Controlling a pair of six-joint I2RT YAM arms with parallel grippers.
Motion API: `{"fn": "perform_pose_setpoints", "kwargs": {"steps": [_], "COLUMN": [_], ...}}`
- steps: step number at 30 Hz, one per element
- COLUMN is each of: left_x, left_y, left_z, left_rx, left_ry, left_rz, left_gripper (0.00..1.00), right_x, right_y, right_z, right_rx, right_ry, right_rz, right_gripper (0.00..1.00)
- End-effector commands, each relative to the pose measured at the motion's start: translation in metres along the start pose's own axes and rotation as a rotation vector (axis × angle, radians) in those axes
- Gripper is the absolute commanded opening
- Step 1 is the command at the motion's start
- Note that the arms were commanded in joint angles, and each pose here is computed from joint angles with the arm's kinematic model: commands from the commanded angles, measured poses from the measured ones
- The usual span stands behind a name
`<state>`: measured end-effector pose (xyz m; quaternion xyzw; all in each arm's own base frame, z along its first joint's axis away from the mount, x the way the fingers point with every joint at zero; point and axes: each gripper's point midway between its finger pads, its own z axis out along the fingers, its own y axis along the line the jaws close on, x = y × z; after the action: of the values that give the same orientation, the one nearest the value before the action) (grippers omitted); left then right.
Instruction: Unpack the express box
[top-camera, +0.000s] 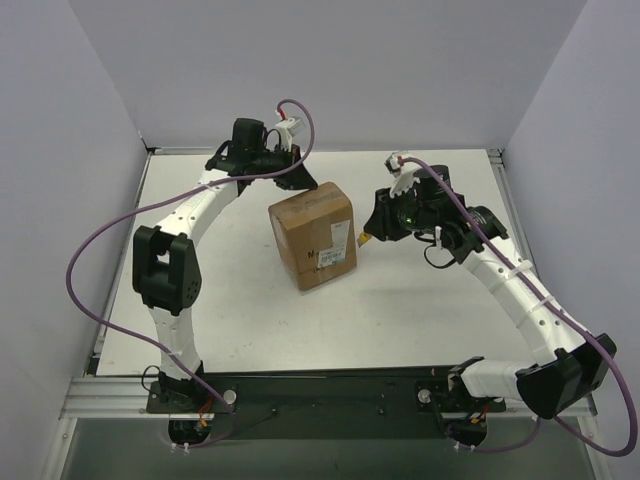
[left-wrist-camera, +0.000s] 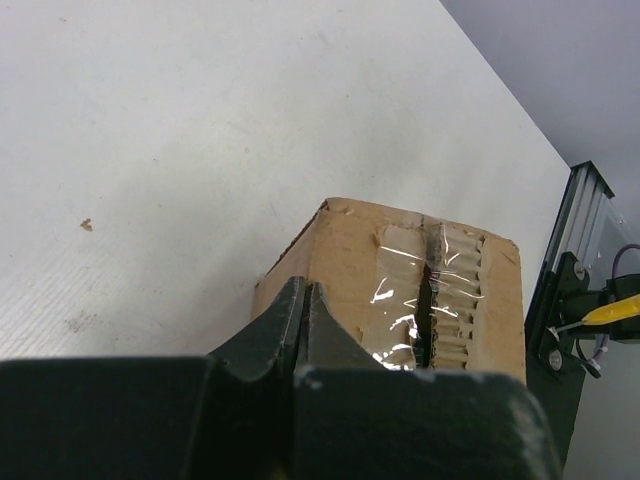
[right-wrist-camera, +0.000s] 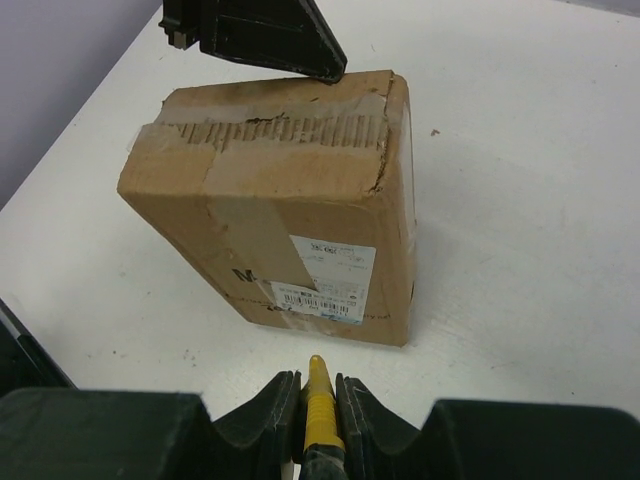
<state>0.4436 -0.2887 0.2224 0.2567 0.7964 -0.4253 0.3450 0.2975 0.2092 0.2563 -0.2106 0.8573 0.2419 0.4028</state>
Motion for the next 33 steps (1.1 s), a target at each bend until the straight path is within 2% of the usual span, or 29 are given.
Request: {"fn": "perform_pose_setpoints", "kwargs": {"steps": [1, 5, 6, 7, 9, 10, 14, 18, 19, 21, 22, 24, 25, 26, 27, 29, 33], "left_x": [0.03, 0.004, -0.004, -0.011, -0.022, -0.027, -0.036, -0.045, -0.048, -0.051, -0.053, -0.054, -0.056, -0.056, -0.056, -0.056, -0.057], "left_y": [0.001, -0.03, -0.036, -0.042, -0.05, -0.054, -0.058, -0.061, -0.062, -0.06, -0.06, -0.056, -0.053, -0.051, -0.048, -0.041, -0.033], "left_z": [0.011, 0.002, -0.001, -0.005, -0.01, -0.014, -0.023, -0.035, -0.038, -0.043, -0.046, -0.049, -0.053, -0.054, -0.056, -0.058, -0.061], "left_rx": [0.015, 0.121, 0.134, 0.141, 0.159, 0.159, 0.152, 0.151, 0.152, 0.142, 0.137, 0.12, 0.109, 0.103, 0.09, 0.073, 0.054], "left_ry": [0.086, 0.027, 0.008, -0.008, -0.029, -0.039, -0.06, -0.087, -0.093, -0.106, -0.112, -0.118, -0.124, -0.125, -0.127, -0.129, -0.135], "left_rz": [-0.067, -0.034, -0.027, -0.012, 0.009, 0.019, 0.03, 0.051, 0.057, 0.063, 0.068, 0.071, 0.073, 0.072, 0.074, 0.07, 0.064], "left_gripper": [0.0, 0.0, 0.03, 0.18, 0.28, 0.44, 0.52, 0.58, 0.59, 0.59, 0.59, 0.6, 0.6, 0.6, 0.6, 0.6, 0.61], "right_x": [-0.026, -0.046, -0.052, -0.053, -0.054, -0.054, -0.06, -0.058, -0.064, -0.042, -0.05, -0.025, -0.038, -0.035, -0.015, -0.014, 0.024], "right_y": [-0.007, -0.041, -0.049, -0.062, -0.085, -0.096, -0.136, -0.17, -0.177, -0.197, -0.207, -0.228, -0.232, -0.237, -0.245, -0.25, -0.269], "right_z": [-0.024, -0.025, -0.027, -0.026, -0.022, -0.023, -0.018, -0.016, -0.017, -0.007, -0.011, -0.001, -0.005, -0.004, 0.006, 0.009, 0.026], "right_rx": [0.021, 0.09, 0.112, 0.14, 0.216, 0.25, 0.409, 0.565, 0.604, 0.666, 0.747, 0.801, 0.863, 0.885, 0.878, 0.894, 0.85], "right_ry": [-0.076, -0.105, -0.116, -0.112, -0.113, -0.114, -0.153, -0.152, -0.16, -0.096, -0.118, -0.019, -0.072, -0.049, -0.006, -0.003, 0.102], "right_rz": [-0.011, 0.013, 0.003, -0.008, -0.09, -0.122, -0.307, -0.498, -0.601, -0.673, -0.717, -0.862, -0.913, -1.012, -1.052, -1.134, -1.132], "right_gripper": [0.0, 0.0, 0.0, 0.0, 0.0, 0.0, 0.0, 0.0, 0.0, 0.0, 0.0, 0.0, 0.0, 0.0, 0.0, 0.0, 0.0]}}
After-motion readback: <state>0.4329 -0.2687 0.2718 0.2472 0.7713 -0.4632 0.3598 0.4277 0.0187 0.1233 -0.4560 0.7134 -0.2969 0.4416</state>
